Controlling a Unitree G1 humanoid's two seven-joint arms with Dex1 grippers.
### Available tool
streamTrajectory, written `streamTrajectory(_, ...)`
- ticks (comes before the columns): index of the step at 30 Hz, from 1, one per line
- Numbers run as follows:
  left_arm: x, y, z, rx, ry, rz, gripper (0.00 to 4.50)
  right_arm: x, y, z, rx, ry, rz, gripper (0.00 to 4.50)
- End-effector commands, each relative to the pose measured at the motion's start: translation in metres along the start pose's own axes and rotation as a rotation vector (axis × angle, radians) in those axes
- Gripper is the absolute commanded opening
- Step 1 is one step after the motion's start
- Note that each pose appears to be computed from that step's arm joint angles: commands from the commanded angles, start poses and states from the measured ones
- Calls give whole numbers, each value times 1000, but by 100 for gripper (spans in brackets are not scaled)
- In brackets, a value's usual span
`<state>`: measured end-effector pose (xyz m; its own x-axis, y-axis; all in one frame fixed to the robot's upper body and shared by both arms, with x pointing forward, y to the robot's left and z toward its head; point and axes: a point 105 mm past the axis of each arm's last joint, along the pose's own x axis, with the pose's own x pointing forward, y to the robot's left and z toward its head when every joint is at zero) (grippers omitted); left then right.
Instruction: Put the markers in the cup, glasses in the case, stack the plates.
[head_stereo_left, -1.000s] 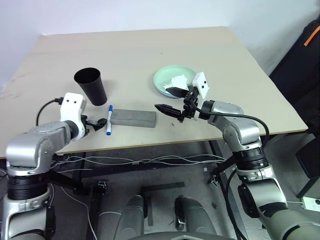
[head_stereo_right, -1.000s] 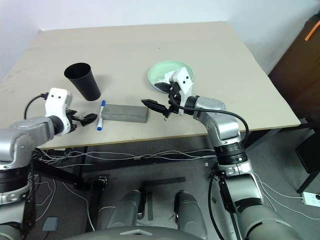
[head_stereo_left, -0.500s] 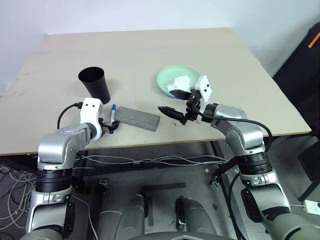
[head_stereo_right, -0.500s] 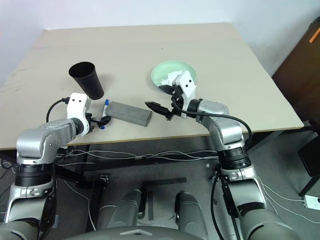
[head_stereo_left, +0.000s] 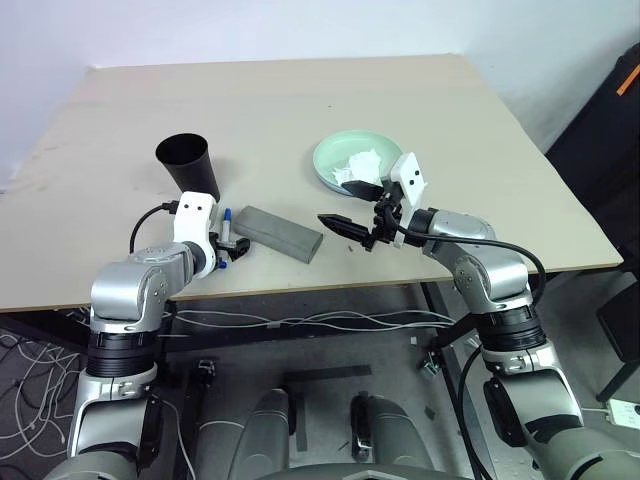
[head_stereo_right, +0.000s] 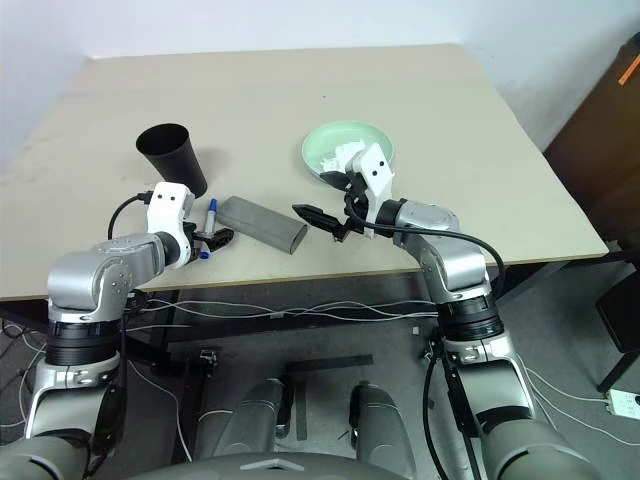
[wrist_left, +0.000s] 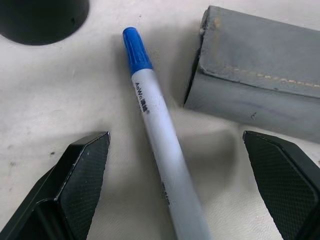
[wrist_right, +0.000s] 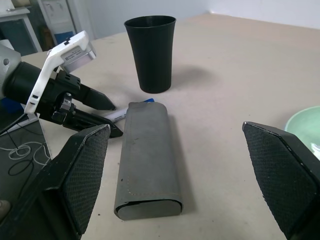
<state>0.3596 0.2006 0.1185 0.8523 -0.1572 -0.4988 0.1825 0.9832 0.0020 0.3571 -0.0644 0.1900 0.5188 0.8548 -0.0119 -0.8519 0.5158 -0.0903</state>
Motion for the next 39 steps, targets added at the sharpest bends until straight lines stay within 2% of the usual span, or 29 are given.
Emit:
streamTrajectory(1,-2,8,3,4,5,55,447,-1,2,14,-52,-32,6,450)
streamTrajectory(5,-1,12,3,-3,20,66,359,1,2,13,-51,-29,2,450)
streamTrajectory(14,-6,44,12,-114,-10,210,39,0,-1,12,-51,-25,-11,450)
streamTrajectory(15,-6,47,12,-122,-12,220,28,-1,-1,12,-51,-26,-10,450)
streamTrajectory(20,-10,50,14,-95,-19,233,28,-2,-1,14,-43,-32,4,450)
streamTrajectory(24,-17,43,29,-36,-122,195,28,-5,8,19,-17,-56,76,450)
streamTrajectory(27,-26,40,44,46,-268,166,28,-7,16,24,-5,-76,138,450)
streamTrajectory(31,-42,41,46,81,-388,86,28,-9,22,33,43,-113,199,450)
streamTrajectory(35,-53,46,43,38,-413,73,28,-11,26,37,41,-120,242,450)
streamTrajectory(39,-65,35,49,23,-464,11,28,-10,31,38,31,-116,285,450)
